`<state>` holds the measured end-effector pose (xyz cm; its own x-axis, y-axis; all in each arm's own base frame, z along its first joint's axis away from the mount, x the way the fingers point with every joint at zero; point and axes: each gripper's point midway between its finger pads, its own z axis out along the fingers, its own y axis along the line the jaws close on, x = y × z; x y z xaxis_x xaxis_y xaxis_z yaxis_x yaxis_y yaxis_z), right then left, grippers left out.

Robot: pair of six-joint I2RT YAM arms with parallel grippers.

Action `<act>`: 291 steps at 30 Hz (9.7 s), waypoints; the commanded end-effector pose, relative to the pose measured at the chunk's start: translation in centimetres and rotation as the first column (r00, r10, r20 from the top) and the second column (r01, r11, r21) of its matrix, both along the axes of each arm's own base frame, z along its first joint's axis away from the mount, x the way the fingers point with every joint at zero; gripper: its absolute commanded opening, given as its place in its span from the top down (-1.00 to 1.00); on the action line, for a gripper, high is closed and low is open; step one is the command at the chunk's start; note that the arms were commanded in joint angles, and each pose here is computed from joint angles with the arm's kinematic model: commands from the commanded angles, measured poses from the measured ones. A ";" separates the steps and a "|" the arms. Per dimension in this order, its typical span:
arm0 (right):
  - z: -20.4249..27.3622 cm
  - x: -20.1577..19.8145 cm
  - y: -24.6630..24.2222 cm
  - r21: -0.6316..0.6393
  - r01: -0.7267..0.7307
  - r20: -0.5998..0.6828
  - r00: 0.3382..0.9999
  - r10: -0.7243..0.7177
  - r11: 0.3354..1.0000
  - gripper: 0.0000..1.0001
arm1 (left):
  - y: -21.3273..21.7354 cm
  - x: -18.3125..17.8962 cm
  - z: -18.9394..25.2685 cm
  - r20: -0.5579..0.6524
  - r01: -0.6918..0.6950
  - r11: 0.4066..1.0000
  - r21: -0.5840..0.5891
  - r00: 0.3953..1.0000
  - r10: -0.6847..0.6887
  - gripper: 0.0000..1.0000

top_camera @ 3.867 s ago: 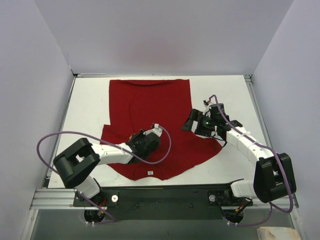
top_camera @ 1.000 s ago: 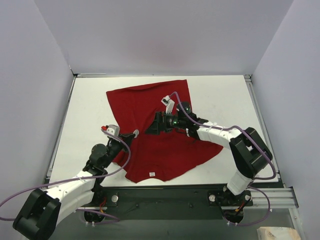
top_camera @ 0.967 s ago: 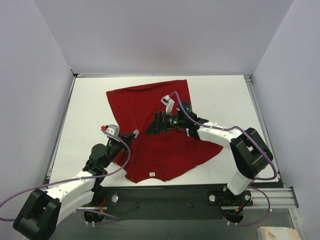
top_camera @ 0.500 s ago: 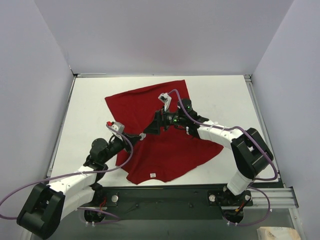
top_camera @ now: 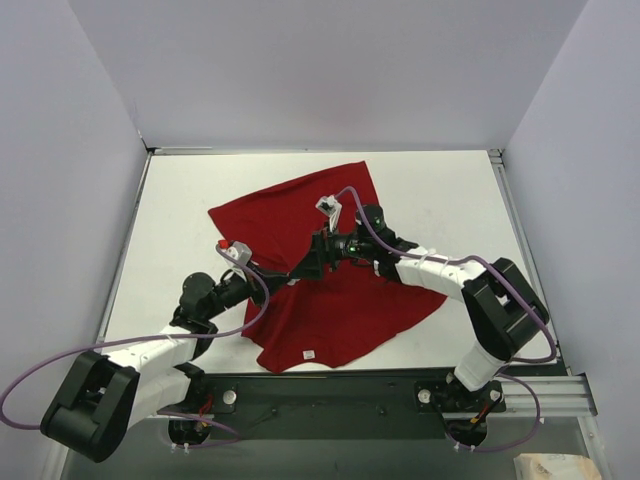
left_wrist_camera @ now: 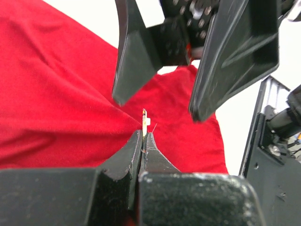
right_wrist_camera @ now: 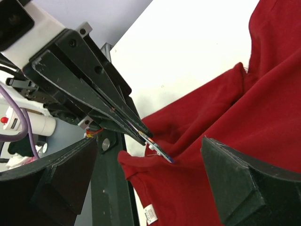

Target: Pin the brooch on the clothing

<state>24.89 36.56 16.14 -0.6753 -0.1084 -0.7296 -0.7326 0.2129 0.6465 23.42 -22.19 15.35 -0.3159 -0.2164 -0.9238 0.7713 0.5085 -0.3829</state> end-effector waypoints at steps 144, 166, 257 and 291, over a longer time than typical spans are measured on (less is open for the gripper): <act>4.3 1.4 -6.7 -0.032 0.296 0.032 0.955 -0.295 0.955 -0.60 | -0.6 0.3 2.3 0.201 -0.280 0.887 0.367 0.955 0.219 1.00; -0.4 4.0 -11.0 -0.155 0.448 -0.162 0.868 -0.470 0.881 -0.63 | -4.0 -1.4 -1.4 0.314 -0.292 0.751 0.593 0.942 0.118 1.00; -2.6 2.3 -11.5 -0.148 0.375 -0.239 0.884 -0.401 0.915 -0.61 | -6.6 -4.3 5.4 0.285 -0.125 0.987 0.102 0.954 0.091 1.00; 6.0 -2.3 -9.1 0.088 0.198 0.213 0.954 -0.213 0.976 -0.95 | -3.6 -3.4 9.0 0.242 -0.028 0.979 -0.201 0.967 0.077 1.00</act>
<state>23.33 26.61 18.18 -0.6737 0.0683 -0.7358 -0.6461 0.4287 0.6315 20.96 -25.93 22.53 -0.0645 -0.3635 -0.9294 0.7800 0.5625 -0.2741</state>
